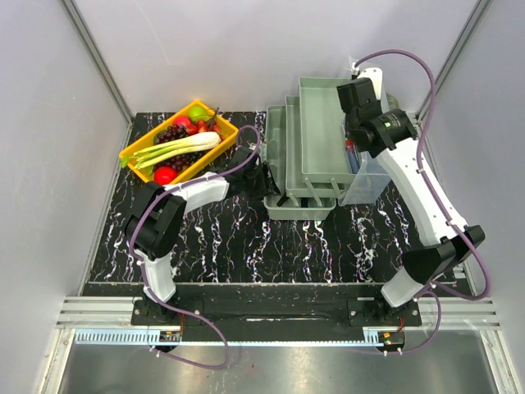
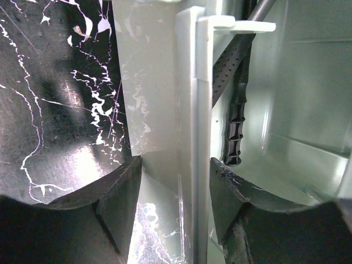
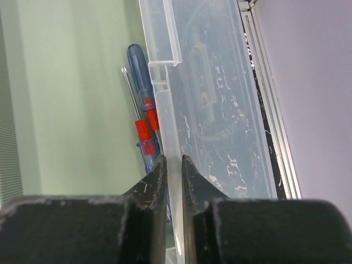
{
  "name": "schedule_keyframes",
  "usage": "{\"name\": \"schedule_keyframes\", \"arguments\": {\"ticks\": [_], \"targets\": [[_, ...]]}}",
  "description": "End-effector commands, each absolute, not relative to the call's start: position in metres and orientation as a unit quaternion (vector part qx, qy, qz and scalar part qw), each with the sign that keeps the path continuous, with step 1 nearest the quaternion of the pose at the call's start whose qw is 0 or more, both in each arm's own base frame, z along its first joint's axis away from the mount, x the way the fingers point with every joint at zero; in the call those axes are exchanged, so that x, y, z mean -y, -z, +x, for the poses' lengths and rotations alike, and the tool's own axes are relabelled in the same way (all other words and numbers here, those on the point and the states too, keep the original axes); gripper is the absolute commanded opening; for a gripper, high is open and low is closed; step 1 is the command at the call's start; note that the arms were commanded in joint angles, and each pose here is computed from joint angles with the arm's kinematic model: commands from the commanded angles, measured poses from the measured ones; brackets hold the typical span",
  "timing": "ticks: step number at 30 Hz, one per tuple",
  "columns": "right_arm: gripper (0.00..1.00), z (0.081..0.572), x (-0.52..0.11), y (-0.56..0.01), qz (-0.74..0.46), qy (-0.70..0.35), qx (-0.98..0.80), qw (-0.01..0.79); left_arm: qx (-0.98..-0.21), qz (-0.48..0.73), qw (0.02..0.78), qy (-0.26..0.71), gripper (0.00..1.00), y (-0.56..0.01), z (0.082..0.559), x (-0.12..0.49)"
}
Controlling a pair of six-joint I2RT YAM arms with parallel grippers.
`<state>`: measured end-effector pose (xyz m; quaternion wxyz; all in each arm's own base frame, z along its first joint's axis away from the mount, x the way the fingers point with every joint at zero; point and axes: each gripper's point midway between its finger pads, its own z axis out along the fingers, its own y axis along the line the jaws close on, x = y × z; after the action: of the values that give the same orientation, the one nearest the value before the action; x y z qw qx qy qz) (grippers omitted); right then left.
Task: Pack the tool kit
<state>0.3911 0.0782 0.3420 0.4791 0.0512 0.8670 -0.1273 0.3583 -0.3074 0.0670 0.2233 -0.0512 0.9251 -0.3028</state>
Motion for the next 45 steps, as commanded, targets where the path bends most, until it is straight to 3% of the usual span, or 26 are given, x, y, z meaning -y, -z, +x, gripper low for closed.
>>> {"name": "schedule_keyframes", "arguments": {"ticks": [1,9,21,45], "targets": [[0.0,0.4,-0.107,-0.379,0.1,0.093,-0.831,0.54,-0.904,-0.032,0.24,0.352,0.56,-0.104,0.363,0.335],[0.0,0.405,-0.133,-0.364,0.091,0.137,-0.838,0.521,-0.903,-0.052,0.254,0.342,0.71,-0.121,0.368,0.323],[0.0,0.406,-0.167,-0.349,0.066,0.143,-0.843,0.514,-0.878,-0.072,0.277,0.385,0.86,-0.146,0.372,0.289],[0.0,0.405,-0.247,-0.317,0.023,0.102,-0.852,0.512,-0.877,-0.165,0.319,0.318,0.87,-0.141,0.386,0.214]]}}
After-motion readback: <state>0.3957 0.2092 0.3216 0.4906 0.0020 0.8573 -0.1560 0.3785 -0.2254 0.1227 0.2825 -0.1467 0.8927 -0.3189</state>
